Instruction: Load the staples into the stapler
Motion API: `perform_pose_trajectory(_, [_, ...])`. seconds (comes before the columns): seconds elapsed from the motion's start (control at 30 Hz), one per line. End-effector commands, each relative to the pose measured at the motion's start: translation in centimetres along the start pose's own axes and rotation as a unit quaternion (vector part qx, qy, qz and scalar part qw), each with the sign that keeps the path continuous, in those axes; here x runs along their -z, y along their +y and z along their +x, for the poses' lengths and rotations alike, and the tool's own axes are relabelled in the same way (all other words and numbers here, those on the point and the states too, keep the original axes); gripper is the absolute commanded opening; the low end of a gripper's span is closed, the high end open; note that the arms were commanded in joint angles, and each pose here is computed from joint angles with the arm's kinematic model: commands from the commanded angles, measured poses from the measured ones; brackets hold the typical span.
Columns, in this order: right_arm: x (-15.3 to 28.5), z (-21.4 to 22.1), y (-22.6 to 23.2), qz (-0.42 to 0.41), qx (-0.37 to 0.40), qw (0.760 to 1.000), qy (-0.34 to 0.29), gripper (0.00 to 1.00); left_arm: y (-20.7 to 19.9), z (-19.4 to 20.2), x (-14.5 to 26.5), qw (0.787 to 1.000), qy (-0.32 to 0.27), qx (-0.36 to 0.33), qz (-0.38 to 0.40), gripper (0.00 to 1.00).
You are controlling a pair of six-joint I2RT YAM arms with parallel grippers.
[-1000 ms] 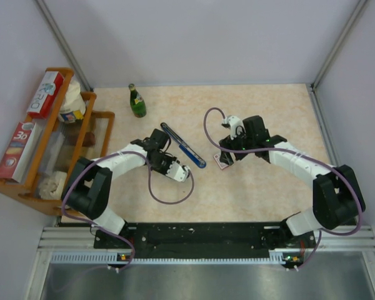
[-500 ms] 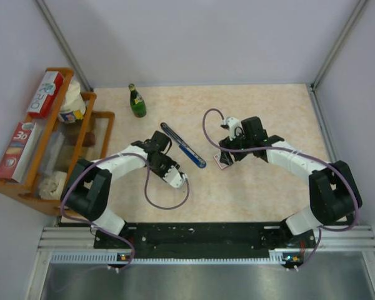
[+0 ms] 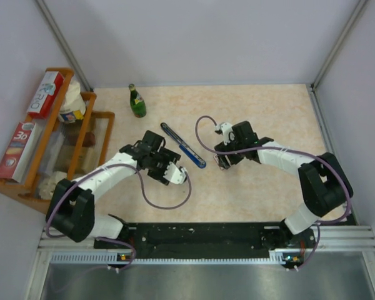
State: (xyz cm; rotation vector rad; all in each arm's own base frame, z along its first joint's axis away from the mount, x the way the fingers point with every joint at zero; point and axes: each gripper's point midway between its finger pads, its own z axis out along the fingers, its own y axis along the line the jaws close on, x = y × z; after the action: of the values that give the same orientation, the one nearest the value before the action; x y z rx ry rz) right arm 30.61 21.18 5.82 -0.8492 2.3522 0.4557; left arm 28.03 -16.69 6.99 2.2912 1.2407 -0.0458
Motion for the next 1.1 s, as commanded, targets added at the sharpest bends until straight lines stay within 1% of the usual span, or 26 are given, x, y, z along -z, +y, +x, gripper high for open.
perform_pose_trajectory(0.0, [-0.9,-0.6,-0.8,0.027,0.003,1.000,0.003,0.65,1.4,-2.1,2.5,0.993,-0.065,0.076,-0.058,0.77])
perform_pose_trajectory(0.1, [-1.3,-0.2,-0.7,0.022,0.003,1.000,0.013,0.65,1.9,-2.2,4.0,0.982,-0.085,0.139,-0.093,0.77])
perform_pose_trajectory(0.2, [-1.5,-0.1,-0.5,0.021,0.004,1.000,0.016,0.65,3.0,-2.6,6.3,0.960,-0.130,0.208,-0.133,0.78])
perform_pose_trajectory(0.27, [-1.5,-0.2,-0.1,0.015,0.007,1.000,0.015,0.65,3.4,-2.5,7.4,0.942,-0.146,0.258,-0.158,0.78])
perform_pose_trajectory(0.4, [-1.6,-0.3,0.5,0.011,0.018,1.000,0.015,0.65,3.9,-1.5,8.4,0.917,-0.145,0.316,-0.194,0.78])
perform_pose_trajectory(0.43, [-1.7,-0.3,0.5,0.014,0.020,1.000,0.017,0.65,4.1,-1.2,8.6,0.911,-0.138,0.330,-0.203,0.88])
perform_pose_trajectory(0.5, [-2.0,-0.4,0.8,0.019,0.025,0.999,0.021,0.65,4.1,-0.8,8.7,0.901,-0.132,0.357,-0.209,0.89])
perform_pose_trajectory(0.57, [-2.2,-0.6,0.8,0.031,0.032,0.999,0.022,0.65,4.1,-0.7,8.8,0.894,-0.132,0.373,-0.211,0.89])
perform_pose_trajectory(0.67, [-2.4,-0.6,0.3,0.051,0.035,0.998,0.024,0.60,4.1,-0.7,8.9,0.886,-0.133,0.387,-0.219,0.89])
perform_pose_trajectory(0.77, [-2.4,-0.6,-0.3,0.067,0.033,0.997,0.028,0.57,4.2,-0.6,9.1,0.880,-0.134,0.396,-0.227,0.89])
perform_pose_trajectory(0.93, [-2.7,-0.6,-0.4,0.068,0.035,0.996,0.034,0.51,4.5,-1.0,9.8,0.869,-0.145,0.410,-0.236,0.89])
perform_pose_trajectory(1.07, [-2.9,-0.4,-0.4,0.070,0.039,0.996,0.041,0.46,4.4,-1.2,9.8,0.868,-0.150,0.411,-0.235,0.89])
